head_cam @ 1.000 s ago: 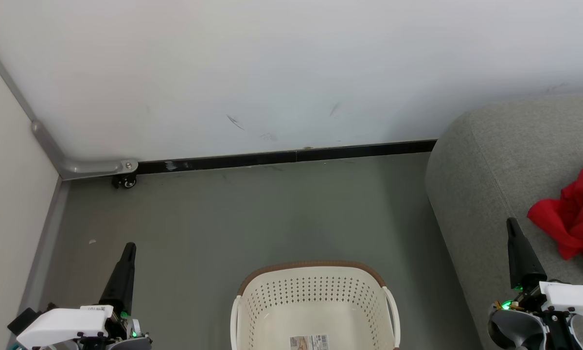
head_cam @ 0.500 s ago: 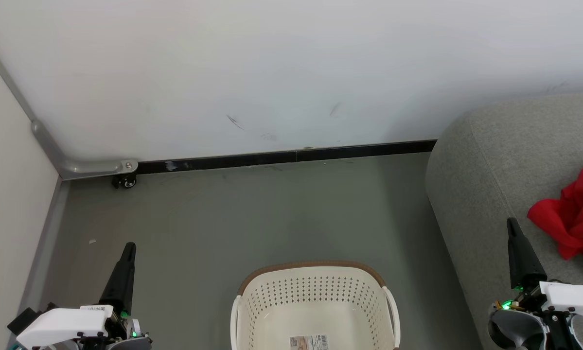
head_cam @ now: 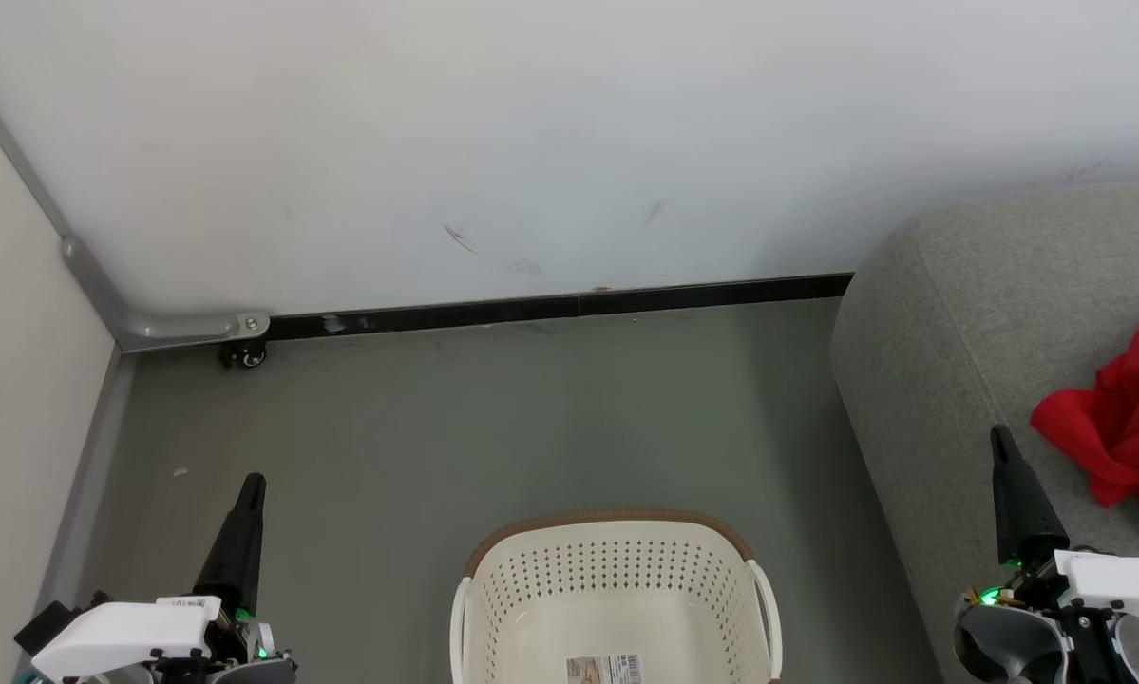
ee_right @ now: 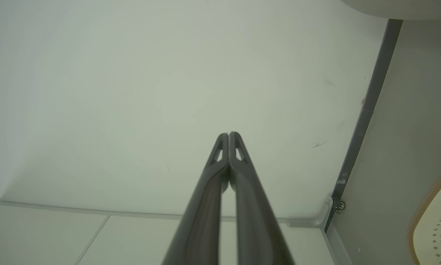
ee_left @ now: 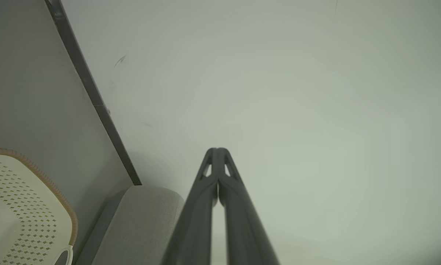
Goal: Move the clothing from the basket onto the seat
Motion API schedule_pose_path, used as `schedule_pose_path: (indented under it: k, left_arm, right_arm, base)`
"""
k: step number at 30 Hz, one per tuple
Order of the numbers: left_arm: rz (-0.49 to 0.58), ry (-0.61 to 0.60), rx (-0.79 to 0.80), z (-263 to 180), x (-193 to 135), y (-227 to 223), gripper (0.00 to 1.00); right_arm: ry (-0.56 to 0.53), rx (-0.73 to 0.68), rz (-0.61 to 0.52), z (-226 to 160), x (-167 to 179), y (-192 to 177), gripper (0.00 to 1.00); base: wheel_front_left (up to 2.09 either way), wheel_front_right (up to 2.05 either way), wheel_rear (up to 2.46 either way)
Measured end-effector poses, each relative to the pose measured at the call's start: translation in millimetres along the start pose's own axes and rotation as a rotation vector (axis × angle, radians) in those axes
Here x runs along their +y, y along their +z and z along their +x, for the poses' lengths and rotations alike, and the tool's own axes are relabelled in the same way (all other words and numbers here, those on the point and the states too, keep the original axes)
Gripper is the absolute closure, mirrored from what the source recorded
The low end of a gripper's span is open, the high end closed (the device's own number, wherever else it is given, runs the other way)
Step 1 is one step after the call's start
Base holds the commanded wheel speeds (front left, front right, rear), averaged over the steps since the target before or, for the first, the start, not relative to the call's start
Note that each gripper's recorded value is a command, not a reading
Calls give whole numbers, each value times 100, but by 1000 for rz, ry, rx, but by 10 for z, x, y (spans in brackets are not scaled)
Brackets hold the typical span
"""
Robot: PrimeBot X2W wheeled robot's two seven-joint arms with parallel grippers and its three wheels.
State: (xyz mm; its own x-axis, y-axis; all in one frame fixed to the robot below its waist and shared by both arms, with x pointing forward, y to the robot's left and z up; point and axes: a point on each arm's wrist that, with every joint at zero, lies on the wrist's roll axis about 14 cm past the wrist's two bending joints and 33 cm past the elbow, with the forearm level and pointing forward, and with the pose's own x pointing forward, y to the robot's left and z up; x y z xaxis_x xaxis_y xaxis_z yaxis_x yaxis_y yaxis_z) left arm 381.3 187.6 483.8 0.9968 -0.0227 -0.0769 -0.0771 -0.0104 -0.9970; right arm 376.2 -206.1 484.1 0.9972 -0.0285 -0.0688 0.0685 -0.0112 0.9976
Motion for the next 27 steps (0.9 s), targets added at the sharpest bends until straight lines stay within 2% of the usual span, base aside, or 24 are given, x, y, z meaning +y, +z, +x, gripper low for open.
schedule_pose_path:
  k: [27]
  left_arm:
    - [0,-3,0,1,-10,-1,100]
  right_arm:
    - [0,-1,1,0,0,2,100]
  base:
    - [0,0,0]
